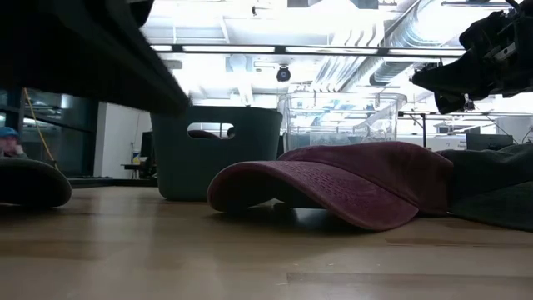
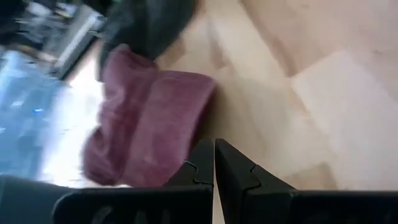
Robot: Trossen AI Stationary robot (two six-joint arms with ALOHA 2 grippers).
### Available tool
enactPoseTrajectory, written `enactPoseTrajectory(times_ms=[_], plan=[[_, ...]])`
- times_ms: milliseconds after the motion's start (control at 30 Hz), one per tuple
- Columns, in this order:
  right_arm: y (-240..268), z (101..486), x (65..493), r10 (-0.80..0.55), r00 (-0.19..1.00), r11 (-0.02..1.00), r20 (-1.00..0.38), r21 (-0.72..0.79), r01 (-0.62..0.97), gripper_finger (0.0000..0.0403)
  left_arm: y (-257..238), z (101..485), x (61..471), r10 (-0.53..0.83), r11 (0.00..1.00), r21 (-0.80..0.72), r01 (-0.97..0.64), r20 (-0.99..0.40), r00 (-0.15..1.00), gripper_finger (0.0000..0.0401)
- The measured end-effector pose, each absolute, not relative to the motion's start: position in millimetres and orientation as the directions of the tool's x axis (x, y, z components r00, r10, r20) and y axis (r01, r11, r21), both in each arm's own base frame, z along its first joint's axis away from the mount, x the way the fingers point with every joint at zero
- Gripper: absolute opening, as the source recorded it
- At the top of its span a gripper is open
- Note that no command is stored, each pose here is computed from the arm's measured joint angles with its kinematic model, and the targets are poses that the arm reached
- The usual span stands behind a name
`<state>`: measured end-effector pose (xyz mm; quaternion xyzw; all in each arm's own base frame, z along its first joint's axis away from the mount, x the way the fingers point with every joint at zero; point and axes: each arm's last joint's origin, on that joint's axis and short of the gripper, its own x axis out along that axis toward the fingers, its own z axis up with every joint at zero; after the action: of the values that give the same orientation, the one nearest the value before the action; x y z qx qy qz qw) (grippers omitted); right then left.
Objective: Pick & Place hat
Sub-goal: Put the red cap into the blue bin
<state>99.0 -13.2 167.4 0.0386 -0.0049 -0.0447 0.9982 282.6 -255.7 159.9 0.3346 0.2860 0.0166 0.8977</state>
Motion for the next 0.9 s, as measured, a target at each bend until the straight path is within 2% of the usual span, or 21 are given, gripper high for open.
enactPoseTrajectory(times_ms=[467, 900], plan=[[-13.2, 167.4, 99.0, -0.090, 0.996, 0.993, 0.006, 0.078, 0.089, 0.0000, -261.1, 127.0, 285.7, 0.275, 0.728, 0.667, 0.160, -0.498, 0.822, 0.0000], [-13.2, 167.4, 99.0, -0.090, 0.996, 0.993, 0.006, 0.078, 0.089, 0.0000, -262.4, 118.9, 287.5, 0.281, 0.720, 0.675, 0.160, -0.495, 0.822, 0.0002]])
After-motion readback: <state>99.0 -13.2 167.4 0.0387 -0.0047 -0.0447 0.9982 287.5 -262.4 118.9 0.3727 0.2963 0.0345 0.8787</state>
